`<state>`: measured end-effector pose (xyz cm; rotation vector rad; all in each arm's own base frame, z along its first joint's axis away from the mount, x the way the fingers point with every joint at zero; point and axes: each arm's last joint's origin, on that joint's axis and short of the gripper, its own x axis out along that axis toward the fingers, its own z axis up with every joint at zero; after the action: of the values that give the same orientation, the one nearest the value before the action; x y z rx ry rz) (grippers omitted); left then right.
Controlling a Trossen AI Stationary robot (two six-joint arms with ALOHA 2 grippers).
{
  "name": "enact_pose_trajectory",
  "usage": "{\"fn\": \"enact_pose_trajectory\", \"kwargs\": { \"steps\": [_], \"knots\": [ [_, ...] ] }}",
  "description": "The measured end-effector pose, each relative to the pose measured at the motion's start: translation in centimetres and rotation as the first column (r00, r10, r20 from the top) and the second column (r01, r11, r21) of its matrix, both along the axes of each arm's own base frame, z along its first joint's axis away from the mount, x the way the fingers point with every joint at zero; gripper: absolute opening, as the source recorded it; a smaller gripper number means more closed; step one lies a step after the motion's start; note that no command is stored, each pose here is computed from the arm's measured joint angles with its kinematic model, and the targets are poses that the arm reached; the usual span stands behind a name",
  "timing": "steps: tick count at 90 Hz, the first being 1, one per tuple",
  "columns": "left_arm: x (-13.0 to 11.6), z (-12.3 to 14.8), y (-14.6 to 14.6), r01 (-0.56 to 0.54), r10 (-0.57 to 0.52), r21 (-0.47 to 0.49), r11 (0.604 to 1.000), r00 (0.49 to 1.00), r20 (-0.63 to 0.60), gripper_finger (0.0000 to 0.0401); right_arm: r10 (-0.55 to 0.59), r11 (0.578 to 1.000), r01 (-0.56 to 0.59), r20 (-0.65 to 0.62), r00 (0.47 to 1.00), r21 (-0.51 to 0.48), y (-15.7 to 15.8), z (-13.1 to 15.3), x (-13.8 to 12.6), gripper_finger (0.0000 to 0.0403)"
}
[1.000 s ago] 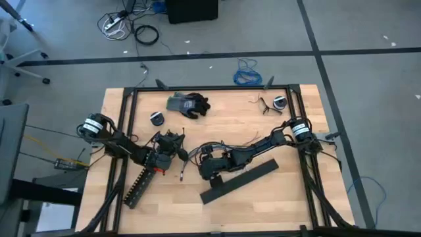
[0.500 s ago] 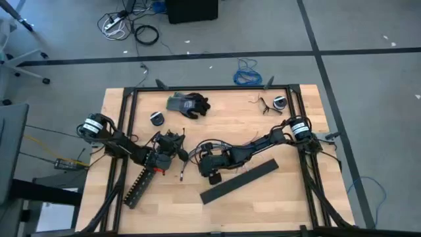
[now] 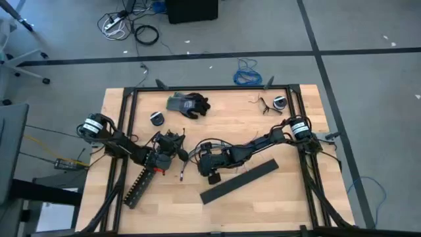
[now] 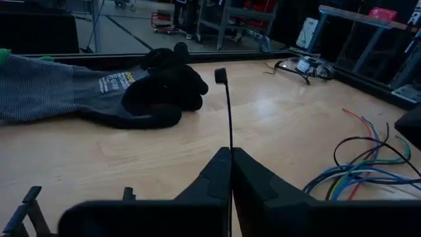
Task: Ziptie cables
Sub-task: Wrap the other black zip tie on the cable wires
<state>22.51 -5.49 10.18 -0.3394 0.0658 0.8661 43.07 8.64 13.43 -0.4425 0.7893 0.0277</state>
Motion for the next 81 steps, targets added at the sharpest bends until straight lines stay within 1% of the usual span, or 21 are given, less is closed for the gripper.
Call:
{"fn": "enact_pose_trajectory", "kwargs": {
  "steps": [8,23,44,65,81],
  "knots": [
    [0.1,0.1,0.0,0.007,-0.007,-0.006,1.000,1.000,0.012,0.0000,-0.001,1.000,0.001,0.005,1.000,0.002,0.0,0.0,0.0,0.0088],
    [0.2,0.3,-0.1,0.031,-0.030,-0.012,0.999,0.999,0.021,0.0000,-0.008,0.999,0.007,0.013,1.000,0.037,-0.3,0.1,0.2,0.0088],
    [0.3,0.3,-0.2,0.059,-0.058,-0.022,0.998,0.998,0.019,0.0000,-0.017,0.999,0.016,0.017,1.000,0.041,-0.7,0.1,0.2,0.0087],
    [0.3,0.2,-0.2,0.074,-0.074,-0.025,0.997,0.997,0.004,0.0000,-0.048,0.997,0.048,-0.006,0.999,0.055,-1.5,-0.9,-0.3,0.0086],
    [0.3,0.2,-0.2,0.083,-0.083,-0.014,0.996,0.996,-0.012,0.0000,-0.056,0.996,0.053,0.038,0.998,0.073,-1.6,-0.9,-0.2,0.0084]
  ]
}}
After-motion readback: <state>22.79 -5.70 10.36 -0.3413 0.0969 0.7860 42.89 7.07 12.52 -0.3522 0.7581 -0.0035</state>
